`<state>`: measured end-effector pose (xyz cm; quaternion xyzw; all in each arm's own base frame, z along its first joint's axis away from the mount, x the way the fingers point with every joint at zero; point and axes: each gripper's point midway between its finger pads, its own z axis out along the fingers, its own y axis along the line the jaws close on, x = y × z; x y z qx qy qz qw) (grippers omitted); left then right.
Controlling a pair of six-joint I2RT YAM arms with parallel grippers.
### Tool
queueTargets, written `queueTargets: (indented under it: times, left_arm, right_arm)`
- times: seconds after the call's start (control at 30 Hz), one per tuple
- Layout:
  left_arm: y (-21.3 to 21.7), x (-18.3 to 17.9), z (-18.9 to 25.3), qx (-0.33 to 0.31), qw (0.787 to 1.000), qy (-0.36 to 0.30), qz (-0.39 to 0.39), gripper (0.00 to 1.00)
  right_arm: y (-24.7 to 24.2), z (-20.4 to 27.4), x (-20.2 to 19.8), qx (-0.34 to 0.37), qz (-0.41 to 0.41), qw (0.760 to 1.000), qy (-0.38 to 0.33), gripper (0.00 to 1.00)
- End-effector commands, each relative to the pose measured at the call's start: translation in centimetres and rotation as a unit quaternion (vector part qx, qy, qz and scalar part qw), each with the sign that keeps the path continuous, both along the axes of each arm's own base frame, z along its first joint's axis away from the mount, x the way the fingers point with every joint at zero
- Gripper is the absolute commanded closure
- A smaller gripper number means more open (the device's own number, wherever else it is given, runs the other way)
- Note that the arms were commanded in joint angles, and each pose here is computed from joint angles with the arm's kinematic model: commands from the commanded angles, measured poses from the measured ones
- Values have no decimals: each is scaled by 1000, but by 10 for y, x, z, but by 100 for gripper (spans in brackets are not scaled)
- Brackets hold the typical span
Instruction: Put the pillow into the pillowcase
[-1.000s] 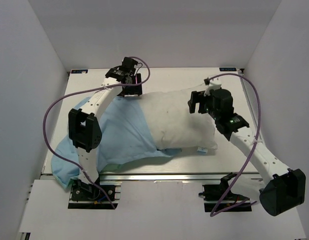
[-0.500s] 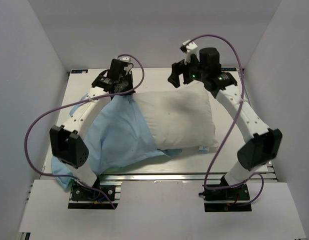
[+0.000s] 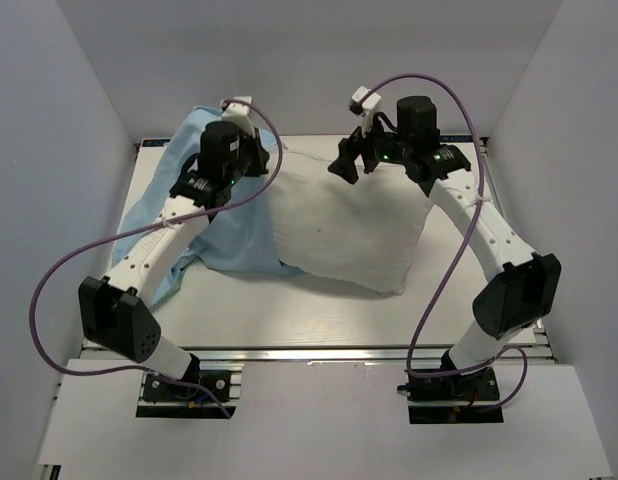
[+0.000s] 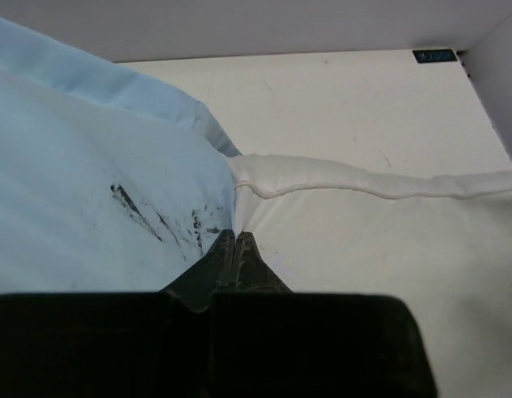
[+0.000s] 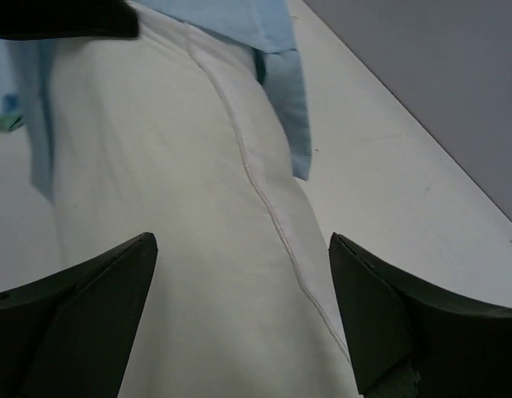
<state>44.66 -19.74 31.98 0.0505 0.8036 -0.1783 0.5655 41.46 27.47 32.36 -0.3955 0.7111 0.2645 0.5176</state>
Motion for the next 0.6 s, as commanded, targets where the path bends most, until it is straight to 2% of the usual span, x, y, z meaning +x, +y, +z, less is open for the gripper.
queueTargets:
  times: [0.0, 0.07, 0.1, 0.17, 0.2, 0.4, 0.57]
  left_arm:
    - [10, -36, 13, -37, 999, -38, -5, 100]
    - [18, -61, 9, -60, 997, -44, -6, 100]
    - [21, -72, -26, -55, 998, -17, -7, 100]
    - [33, -90, -27, -56, 998, -21, 4, 100]
    - [46, -108, -51, -49, 998, 17, 33, 100]
    - [58, -124, -70, -49, 996, 45, 58, 100]
    - [57, -128, -62, -51, 996, 45, 52, 100]
  right_arm:
    - [13, 17, -42, 20, 121, 990, -63, 11]
    - [17, 6, -57, 26, 158, 986, -43, 11]
    - [22, 2, -69, 32, 188, 981, -34, 11]
    - [28, -8, -75, 28, 199, 979, -16, 11]
    - [49, -20, -88, 2, 209, 978, -13, 10]
    - [97, -31, -109, -51, 214, 975, -38, 11]
    - [113, -41, -100, -58, 170, 983, -25, 11]
